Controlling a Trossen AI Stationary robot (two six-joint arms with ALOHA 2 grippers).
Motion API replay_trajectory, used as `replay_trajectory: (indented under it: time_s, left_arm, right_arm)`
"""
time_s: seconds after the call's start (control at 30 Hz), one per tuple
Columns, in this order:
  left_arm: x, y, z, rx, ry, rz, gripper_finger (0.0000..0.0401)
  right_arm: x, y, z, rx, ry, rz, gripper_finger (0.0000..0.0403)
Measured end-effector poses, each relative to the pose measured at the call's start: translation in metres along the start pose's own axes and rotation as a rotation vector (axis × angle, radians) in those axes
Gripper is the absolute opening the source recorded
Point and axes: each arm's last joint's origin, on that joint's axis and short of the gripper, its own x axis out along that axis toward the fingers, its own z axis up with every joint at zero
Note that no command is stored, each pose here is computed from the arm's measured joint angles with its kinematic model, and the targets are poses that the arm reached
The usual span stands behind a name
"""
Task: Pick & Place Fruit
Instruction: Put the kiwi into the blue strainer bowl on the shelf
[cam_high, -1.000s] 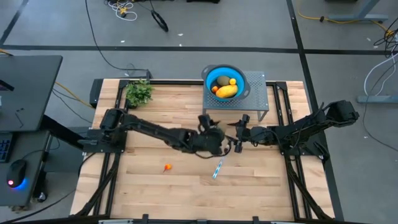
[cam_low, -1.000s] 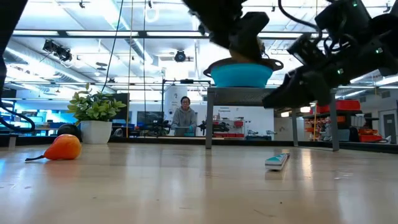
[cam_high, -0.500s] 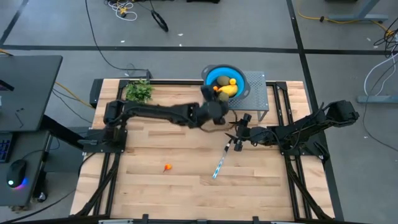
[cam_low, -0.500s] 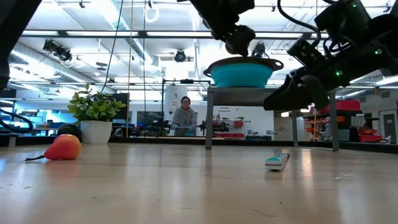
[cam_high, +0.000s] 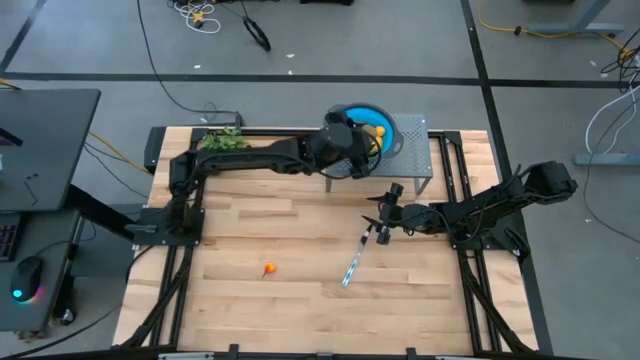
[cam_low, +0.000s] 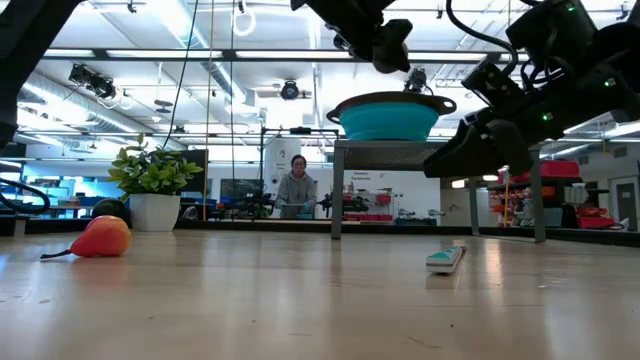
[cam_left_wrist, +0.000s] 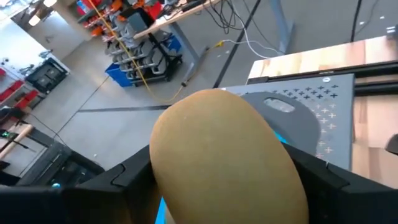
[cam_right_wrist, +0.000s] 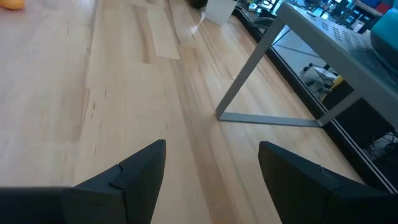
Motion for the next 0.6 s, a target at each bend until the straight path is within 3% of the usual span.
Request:
replay_trajectory:
  time_s: [0.2,0.37,0.6]
  left_arm:
    - [0.013,0.016,-0.011,-0.070,0.032,0.023,0.0270]
    - [0.017,0.023,-0.014,-0.206,0.022,-0.027,0.0280]
    - [0.019,0.026,-0.020,-0.214,0.068,-0.043,0.0296]
  right_arm:
    - [0.000,0.000,0.000,-0.002,0.000,-0.001,0.0268]
    - [0.000,0.000,0.000,-0.001,-0.003,-0.002,0.0268]
    - [0.000,-0.001,0.001,0.000,-0.013,-0.003,0.0268]
